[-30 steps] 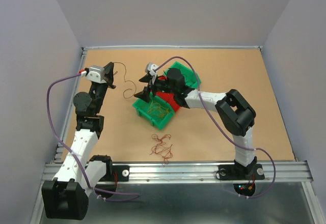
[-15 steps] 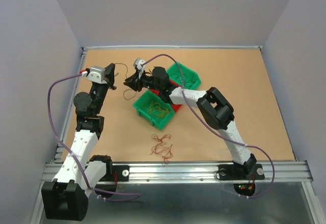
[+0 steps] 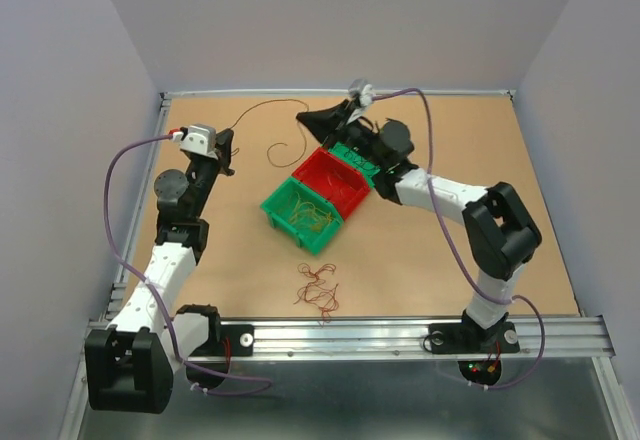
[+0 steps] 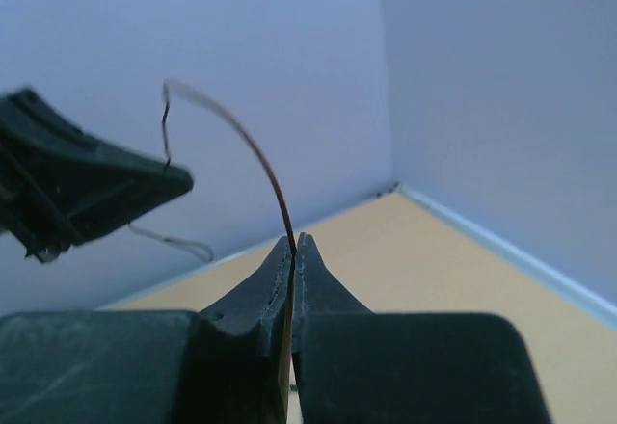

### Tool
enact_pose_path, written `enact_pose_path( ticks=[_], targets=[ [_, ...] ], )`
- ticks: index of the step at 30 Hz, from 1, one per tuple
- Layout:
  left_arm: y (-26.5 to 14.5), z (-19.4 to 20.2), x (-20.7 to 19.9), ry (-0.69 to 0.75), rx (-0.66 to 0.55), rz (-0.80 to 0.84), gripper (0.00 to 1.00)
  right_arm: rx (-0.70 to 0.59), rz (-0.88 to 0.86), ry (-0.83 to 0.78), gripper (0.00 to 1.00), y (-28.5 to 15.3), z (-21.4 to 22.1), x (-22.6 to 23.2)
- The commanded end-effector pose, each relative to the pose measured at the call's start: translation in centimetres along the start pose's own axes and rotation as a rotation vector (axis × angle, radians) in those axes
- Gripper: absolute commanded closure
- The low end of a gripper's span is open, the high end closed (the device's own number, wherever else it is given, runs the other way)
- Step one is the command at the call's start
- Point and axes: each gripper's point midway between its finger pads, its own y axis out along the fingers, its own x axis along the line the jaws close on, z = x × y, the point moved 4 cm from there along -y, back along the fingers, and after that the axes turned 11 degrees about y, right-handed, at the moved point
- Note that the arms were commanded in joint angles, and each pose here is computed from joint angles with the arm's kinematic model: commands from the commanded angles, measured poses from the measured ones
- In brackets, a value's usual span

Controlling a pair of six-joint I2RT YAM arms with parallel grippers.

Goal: Untangle the cables

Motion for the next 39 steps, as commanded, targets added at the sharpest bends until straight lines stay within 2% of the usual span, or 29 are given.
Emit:
enact_pose_path(
  ticks=[1, 9, 11, 13, 14, 15, 16, 17, 18, 20, 23, 25, 26, 28, 30, 31, 34, 35, 39],
  targets=[
    [0.4, -2.1, -0.5, 0.017, -0.085, 0.035, 1.0, -0.144, -0.031, 0.015, 0.99, -2.4, -5.5, -1.0],
    [3.9, -0.7, -4.1, 0.031, -0.015, 0.15, 1.0, -0.263, 0.146, 0.037, 0.99, -7.4, -10.9, -5.5],
    [5.1, -0.7, -6.2, 0.037, -0.002, 0.195, 1.0, -0.258, 0.163, 0.058, 0.99, -8.4, -10.9, -6.4],
    [7.3, 1.1, -7.9, 0.033, 0.068, 0.227, 1.0, -0.25, 0.182, 0.072, 0.99, -9.7, -10.9, -7.4],
    [8.5, -0.3, -9.6, 0.038, 0.043, 0.261, 1.0, -0.244, 0.188, 0.078, 1.0, -10.1, -10.6, -7.7],
    [8.6, 1.2, -10.8, 0.043, 0.087, 0.285, 1.0, -0.24, 0.194, 0.077, 0.99, -10.4, -10.5, -7.9],
    [10.0, 0.4, -11.2, 0.05, 0.089, 0.27, 1.0, -0.235, 0.206, 0.077, 0.99, -10.9, -10.4, -8.3],
    [11.0, 2.2, -12.7, 0.05, 0.138, 0.292, 1.0, -0.228, 0.209, 0.079, 0.99, -11.2, -10.2, -8.5],
    [12.4, 0.8, -13.9, 0.043, 0.113, 0.308, 1.0, -0.226, 0.216, 0.086, 1.0, -11.5, -10.2, -8.7],
    [14.1, 3.1, -15.9, 0.024, 0.179, 0.328, 1.0, -0.231, 0.244, 0.089, 1.0, -12.5, -10.3, -9.4],
    [16.5, 1.7, -17.9, -0.025, 0.144, 0.355, 1.0, -0.237, 0.277, 0.083, 0.99, -13.6, -10.4, -10.2],
    [18.2, 2.0, -19.4, -0.072, 0.139, 0.397, 1.0, -0.237, 0.304, 0.08, 0.99, -14.2, -10.2, -10.8],
    [18.7, 3.4, -20.1, -0.084, 0.16, 0.416, 1.0, -0.236, 0.309, 0.079, 1.0, -14.3, -10.1, -11.0],
    [19.4, 3.1, -21.5, -0.097, 0.141, 0.461, 1.0, -0.228, 0.323, 0.08, 0.99, -14.6, -9.7, -11.4],
    [19.5, 4.8, -22.8, -0.078, 0.159, 0.491, 0.98, -0.226, 0.336, 0.08, 0.99, -14.9, -9.4, -11.8],
    [19.5, 5.0, -23.5, -0.04, 0.145, 0.523, 0.93, -0.218, 0.339, 0.079, 0.99, -15.1, -9.1, -12.1],
    [19.5, 7.2, -25.9, 0.017, 0.152, 0.587, 0.85, -0.197, 0.328, 0.075, 0.99, -15.0, -8.3, -12.5],
    [19.7, 8.9, -26.5, 0.049, 0.167, 0.603, 0.85, -0.193, 0.325, 0.074, 0.99, -14.9, -8.2, -12.6],
    [22.2, 8.9, -26.7, 0.083, 0.16, 0.593, 0.86, -0.186, 0.334, 0.073, 0.99, -14.9, -7.4, -13.8]
  ],
)
